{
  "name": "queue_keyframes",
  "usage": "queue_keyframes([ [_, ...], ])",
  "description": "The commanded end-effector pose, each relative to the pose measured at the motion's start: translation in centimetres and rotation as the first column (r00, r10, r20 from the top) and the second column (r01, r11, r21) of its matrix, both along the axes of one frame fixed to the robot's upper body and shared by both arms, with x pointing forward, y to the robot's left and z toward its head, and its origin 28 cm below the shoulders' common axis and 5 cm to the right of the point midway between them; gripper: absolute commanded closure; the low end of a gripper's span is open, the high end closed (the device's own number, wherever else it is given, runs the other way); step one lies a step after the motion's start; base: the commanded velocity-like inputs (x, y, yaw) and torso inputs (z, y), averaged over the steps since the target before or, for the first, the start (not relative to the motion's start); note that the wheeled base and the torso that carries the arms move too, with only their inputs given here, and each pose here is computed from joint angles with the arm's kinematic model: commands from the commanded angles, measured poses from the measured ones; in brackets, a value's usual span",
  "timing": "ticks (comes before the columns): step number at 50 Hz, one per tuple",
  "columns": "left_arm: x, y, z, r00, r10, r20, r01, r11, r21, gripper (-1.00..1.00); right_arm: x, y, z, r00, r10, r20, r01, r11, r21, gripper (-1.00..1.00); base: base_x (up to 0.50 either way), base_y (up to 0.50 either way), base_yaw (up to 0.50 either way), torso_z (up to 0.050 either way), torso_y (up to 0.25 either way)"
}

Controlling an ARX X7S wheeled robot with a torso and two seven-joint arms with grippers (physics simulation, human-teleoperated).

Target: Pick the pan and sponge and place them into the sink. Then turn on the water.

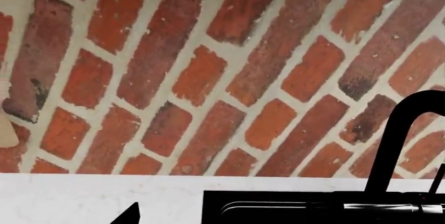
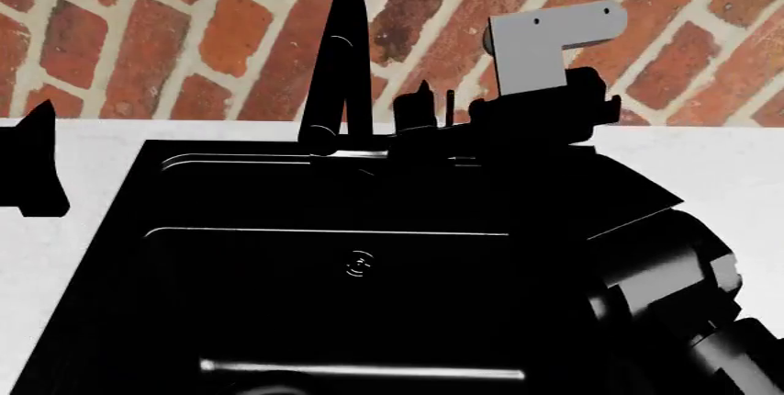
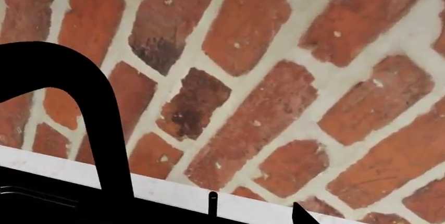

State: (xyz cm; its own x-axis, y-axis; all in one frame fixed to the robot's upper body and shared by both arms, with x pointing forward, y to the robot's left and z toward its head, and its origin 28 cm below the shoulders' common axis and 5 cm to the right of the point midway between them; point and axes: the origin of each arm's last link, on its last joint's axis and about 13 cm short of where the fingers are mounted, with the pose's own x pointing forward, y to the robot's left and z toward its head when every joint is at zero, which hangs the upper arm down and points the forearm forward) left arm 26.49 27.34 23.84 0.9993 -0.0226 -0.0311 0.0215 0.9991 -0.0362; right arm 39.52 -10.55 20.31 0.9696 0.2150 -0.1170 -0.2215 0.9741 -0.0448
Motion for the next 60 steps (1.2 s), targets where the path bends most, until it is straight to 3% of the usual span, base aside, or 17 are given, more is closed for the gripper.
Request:
queue_keyframes([
  [1, 0.0, 0.2, -0.1, 0.999, 0.009, 0.032, -0.009, 1.0, -0.006, -1.0, 1.0, 0.3, 0.3, 1.0, 0.004, -0.014, -0.004, 1.0, 0.018, -1.0, 0.0, 0.0, 0.0, 0.0, 0.0],
  [17, -0.1, 0.5, 0.6, 0.999, 0.013, 0.048, -0.013, 1.0, -0.001, -1.0, 1.4, 0.3, 1.6, 1.0, -0.002, 0.007, 0.002, 1.0, 0.01, -1.0, 0.0, 0.0, 0.0, 0.0, 0.0],
  [60, 0.4, 0.3, 0.1, 0.999, 0.029, 0.03, -0.03, 0.999, 0.026, -1.0, 2.4, 0.4, 2.5, 1.0, -0.012, 0.02, 0.012, 1.0, 0.015, -1.0, 0.0, 0.0, 0.0, 0.004, -0.089],
])
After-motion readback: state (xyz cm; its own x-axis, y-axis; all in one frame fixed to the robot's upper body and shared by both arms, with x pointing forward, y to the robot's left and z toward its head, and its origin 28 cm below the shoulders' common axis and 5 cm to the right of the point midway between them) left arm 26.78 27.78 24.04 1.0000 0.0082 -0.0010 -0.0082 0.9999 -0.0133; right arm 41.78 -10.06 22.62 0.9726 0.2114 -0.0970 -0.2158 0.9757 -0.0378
